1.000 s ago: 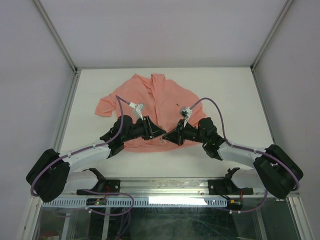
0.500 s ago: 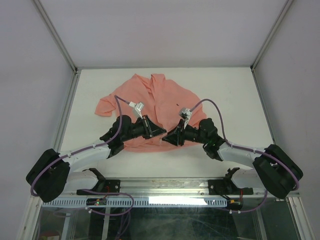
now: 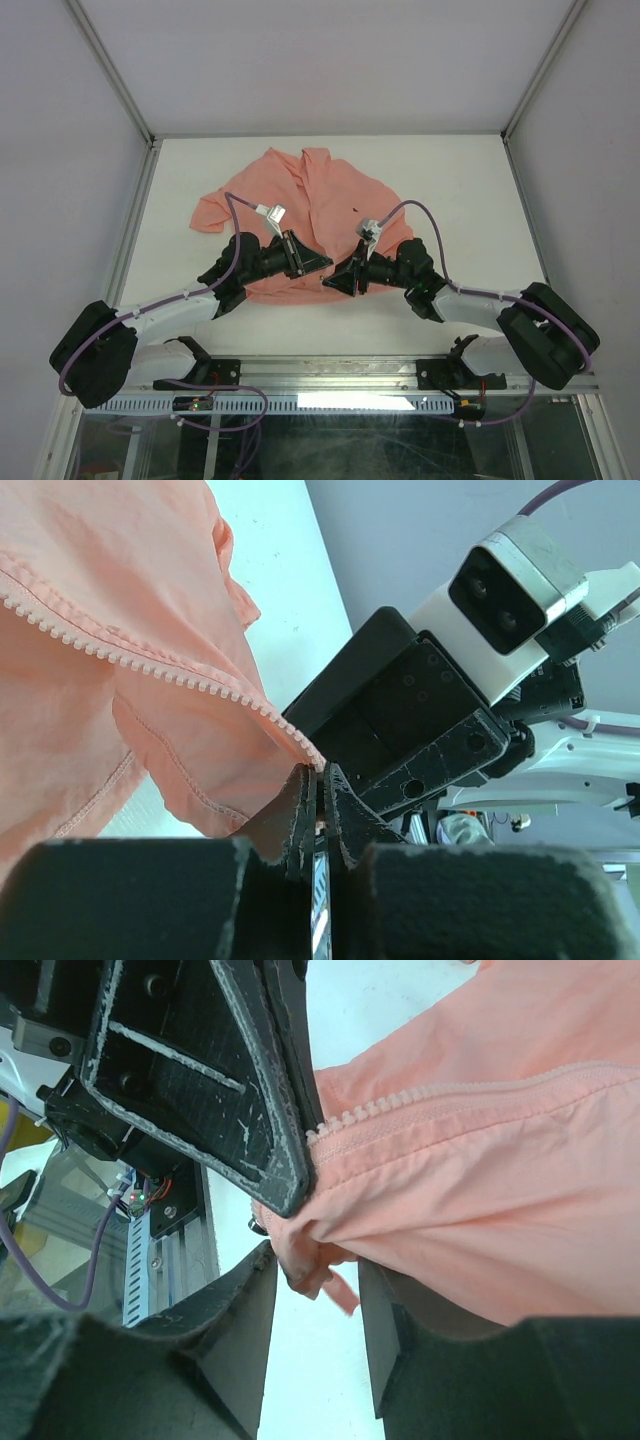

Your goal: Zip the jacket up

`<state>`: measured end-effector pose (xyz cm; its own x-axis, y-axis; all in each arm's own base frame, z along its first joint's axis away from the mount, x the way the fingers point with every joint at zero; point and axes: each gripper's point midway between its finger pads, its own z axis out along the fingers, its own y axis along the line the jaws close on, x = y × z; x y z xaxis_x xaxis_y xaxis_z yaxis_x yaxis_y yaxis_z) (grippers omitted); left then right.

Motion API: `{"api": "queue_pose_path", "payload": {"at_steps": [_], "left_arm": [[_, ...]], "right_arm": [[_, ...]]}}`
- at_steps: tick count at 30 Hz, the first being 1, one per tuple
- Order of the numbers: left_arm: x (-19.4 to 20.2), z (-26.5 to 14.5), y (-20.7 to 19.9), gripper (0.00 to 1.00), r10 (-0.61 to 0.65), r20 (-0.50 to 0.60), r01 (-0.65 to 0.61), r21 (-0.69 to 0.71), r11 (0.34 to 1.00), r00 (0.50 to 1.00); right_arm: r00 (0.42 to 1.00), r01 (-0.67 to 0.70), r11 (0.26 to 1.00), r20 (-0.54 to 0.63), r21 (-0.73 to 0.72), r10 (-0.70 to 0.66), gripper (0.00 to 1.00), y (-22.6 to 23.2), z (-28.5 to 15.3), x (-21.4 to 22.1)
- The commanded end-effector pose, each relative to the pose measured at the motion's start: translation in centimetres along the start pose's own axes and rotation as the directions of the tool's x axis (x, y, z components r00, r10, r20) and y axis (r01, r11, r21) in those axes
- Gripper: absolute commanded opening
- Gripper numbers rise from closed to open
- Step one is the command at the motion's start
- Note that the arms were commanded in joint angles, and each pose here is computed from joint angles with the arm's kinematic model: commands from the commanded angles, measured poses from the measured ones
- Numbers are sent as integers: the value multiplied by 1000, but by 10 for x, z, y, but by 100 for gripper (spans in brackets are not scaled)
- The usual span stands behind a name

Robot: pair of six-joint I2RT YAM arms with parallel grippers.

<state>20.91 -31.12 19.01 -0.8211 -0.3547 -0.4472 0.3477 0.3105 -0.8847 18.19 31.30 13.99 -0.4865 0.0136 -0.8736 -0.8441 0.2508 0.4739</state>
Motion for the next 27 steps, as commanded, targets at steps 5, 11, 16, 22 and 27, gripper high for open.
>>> {"api": "queue_pose_path", "payload": {"at_steps": [5,11,16,22,27], "left_arm": [[-2,-5,-20,0,23,3,-23,78,997,1000],[-1,-6,-21,0,29,-8,-29,78,997,1000],[-1,-5,-20,0,25,-9,-24,74,997,1000],[-1,-5,-20,0,20,-10,-19,73,997,1000],[0,-5,-19,0,16,-13,-15,69,997,1000]], "right_arm": [[991,118,992,73,-40,-115,43,9,3,-24],[987,156,984,63,-84,-151,40,17,3,-25],[982,176,980,82,-88,-169,39,20,2,-30],[978,188,980,106,-70,-180,42,18,3,-38],[976,195,978,111,-78,-186,36,19,6,-41]]}}
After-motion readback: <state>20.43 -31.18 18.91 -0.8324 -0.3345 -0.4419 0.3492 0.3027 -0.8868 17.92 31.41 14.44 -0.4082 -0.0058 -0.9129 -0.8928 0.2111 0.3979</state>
